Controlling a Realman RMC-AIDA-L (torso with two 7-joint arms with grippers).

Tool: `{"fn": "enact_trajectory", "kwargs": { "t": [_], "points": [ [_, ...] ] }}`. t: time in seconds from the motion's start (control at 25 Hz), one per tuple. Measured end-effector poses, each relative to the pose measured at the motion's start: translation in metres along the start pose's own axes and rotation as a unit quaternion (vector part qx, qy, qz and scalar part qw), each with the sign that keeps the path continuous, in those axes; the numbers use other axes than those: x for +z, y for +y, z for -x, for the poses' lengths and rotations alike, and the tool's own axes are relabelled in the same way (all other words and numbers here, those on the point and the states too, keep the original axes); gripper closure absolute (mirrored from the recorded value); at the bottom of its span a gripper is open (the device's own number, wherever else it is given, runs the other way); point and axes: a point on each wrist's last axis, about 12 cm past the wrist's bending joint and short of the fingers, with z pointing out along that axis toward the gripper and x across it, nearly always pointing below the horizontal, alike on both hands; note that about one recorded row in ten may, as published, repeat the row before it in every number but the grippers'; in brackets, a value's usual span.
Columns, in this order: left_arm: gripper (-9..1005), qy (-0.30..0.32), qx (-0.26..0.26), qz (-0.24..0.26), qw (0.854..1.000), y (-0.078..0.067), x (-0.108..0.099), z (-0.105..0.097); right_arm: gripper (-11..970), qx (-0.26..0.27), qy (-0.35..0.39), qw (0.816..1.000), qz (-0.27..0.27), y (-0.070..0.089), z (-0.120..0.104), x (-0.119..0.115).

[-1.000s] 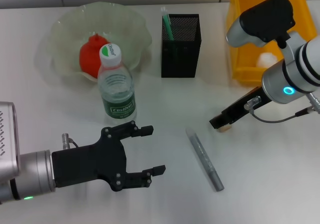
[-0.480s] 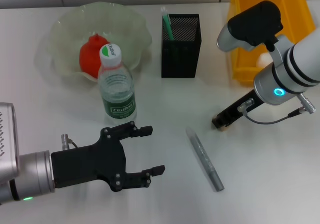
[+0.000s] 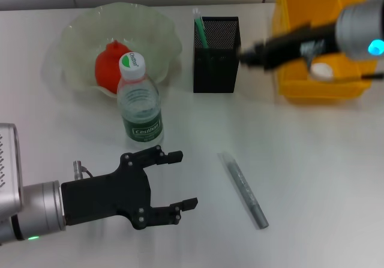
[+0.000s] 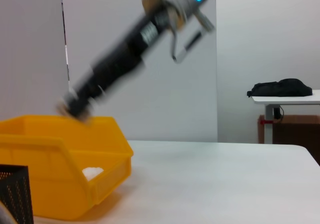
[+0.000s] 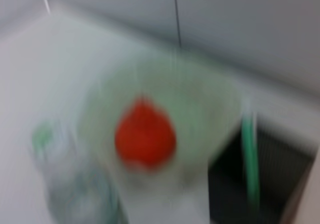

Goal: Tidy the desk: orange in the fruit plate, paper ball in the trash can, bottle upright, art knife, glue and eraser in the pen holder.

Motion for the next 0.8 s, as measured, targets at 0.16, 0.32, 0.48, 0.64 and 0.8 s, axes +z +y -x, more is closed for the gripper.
{"fn": "enact_trajectory", "kwargs": {
  "t": [0.16, 0.32, 0.48, 0.64, 0.8],
  "points": [
    [183, 0.0, 0.001, -0.001, 1.0, 0.001, 0.001, 0.001, 699, 0.009, -0.064, 0.998, -0.01, -0.015, 0.017, 0.0],
    [183, 0.0, 0.002, -0.002, 1.0, 0.001, 0.001, 0.001, 694, 0.014, -0.067, 0.997, -0.021, -0.031, 0.025, 0.024],
    [183, -0.001, 0.002, -0.001, 1.0, 0.001, 0.001, 0.001, 690, 0.006, -0.035, 0.999, -0.007, -0.04, 0.028, 0.053],
    [183, -0.001, 0.002, -0.001, 1.0, 0.001, 0.001, 0.001, 641, -0.004, -0.007, 1.0, 0.006, -0.039, 0.03, 0.073],
    [183, 0.0, 0.001, 0.003, 1.0, 0.001, -0.001, 0.0, 463, -0.004, -0.007, 1.0, 0.011, -0.037, 0.031, 0.069]
  ]
}}
